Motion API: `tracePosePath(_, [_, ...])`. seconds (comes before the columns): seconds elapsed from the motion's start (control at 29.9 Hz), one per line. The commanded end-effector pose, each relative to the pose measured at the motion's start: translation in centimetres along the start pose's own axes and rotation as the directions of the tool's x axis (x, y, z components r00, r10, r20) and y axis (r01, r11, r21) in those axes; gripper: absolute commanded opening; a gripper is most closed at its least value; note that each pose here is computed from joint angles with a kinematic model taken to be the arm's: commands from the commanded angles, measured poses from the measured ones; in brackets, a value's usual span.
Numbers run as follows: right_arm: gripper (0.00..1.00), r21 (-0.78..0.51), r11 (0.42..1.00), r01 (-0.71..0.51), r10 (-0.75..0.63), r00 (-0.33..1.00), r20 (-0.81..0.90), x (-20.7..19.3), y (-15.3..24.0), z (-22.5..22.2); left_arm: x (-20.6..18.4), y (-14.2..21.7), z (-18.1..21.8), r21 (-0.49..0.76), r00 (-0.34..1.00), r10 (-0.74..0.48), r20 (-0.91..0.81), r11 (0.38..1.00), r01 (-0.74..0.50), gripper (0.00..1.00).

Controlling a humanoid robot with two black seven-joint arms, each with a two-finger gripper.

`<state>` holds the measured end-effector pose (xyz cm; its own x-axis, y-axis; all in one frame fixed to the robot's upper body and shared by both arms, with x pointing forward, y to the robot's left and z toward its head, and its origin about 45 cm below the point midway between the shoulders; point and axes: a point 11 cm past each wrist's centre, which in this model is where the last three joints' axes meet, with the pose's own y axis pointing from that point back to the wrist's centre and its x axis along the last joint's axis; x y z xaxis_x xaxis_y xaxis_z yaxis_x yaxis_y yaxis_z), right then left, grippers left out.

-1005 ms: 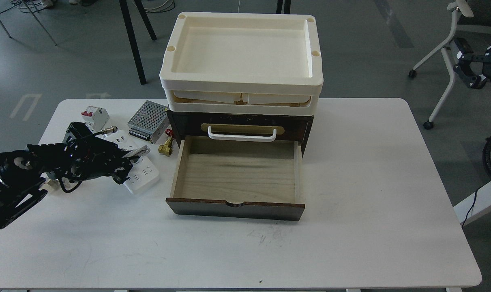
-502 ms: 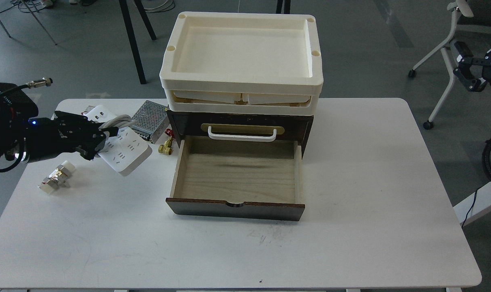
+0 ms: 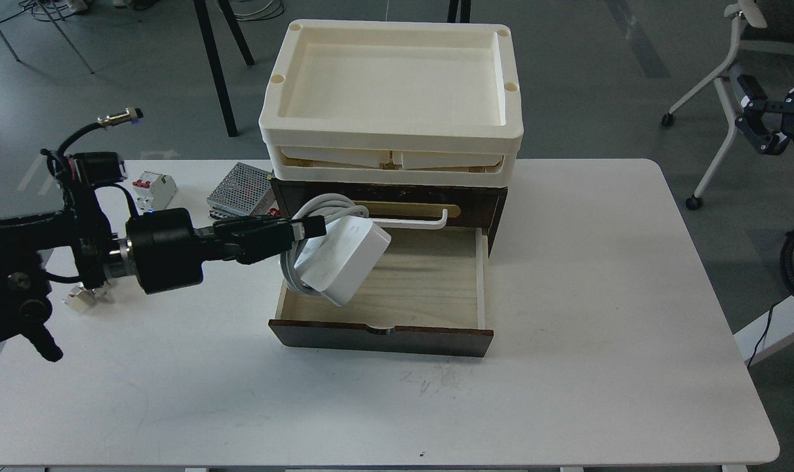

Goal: Put charging cable into cabinet
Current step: 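Carry the power strip with the left gripper over the open drawer, then lower the power strip into the drawer and open the left gripper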

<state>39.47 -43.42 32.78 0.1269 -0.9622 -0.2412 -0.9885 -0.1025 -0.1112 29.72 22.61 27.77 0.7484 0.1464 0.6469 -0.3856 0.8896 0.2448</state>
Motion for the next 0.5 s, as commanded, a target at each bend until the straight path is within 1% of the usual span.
tracePosePath(0.0, [1.00, -0.001, 1.000, -0.010, 0.010, 1.000, 0.001, 0.4, 0.1, 0.1, -1.2, -2.7, -0.5, -0.032, 0.999, -0.009, -0.052, 0.999, 0.008, 0.00])
tracePosePath(0.07, [1.00, -0.003, 1.000, -0.010, 0.010, 1.000, 0.005, 0.3, 0.1, 0.3, -1.7, -3.7, -1.2, -0.025, 0.997, -0.008, -0.070, 1.000, 0.006, 0.00])
tracePosePath(0.23, [1.00, -0.012, 1.000, -0.014, 0.014, 1.000, 0.017, 0.2, 0.1, 1.1, -3.7, -5.2, -5.5, 0.080, 0.995, 0.002, -0.105, 0.997, 0.006, 0.00])
tracePosePath(0.37, [1.00, -0.014, 1.000, -0.016, 0.016, 1.000, 0.019, 0.3, 0.0, 1.3, -3.9, -5.8, -7.3, 0.121, 0.993, 0.012, -0.114, 0.993, 0.002, 0.00])
tracePosePath(0.47, [1.00, -0.013, 1.000, -0.021, 0.021, 1.000, 0.016, 0.5, 0.1, 1.2, -4.2, -6.9, -7.9, 0.126, 0.992, 0.016, -0.122, 0.992, 0.000, 0.00])
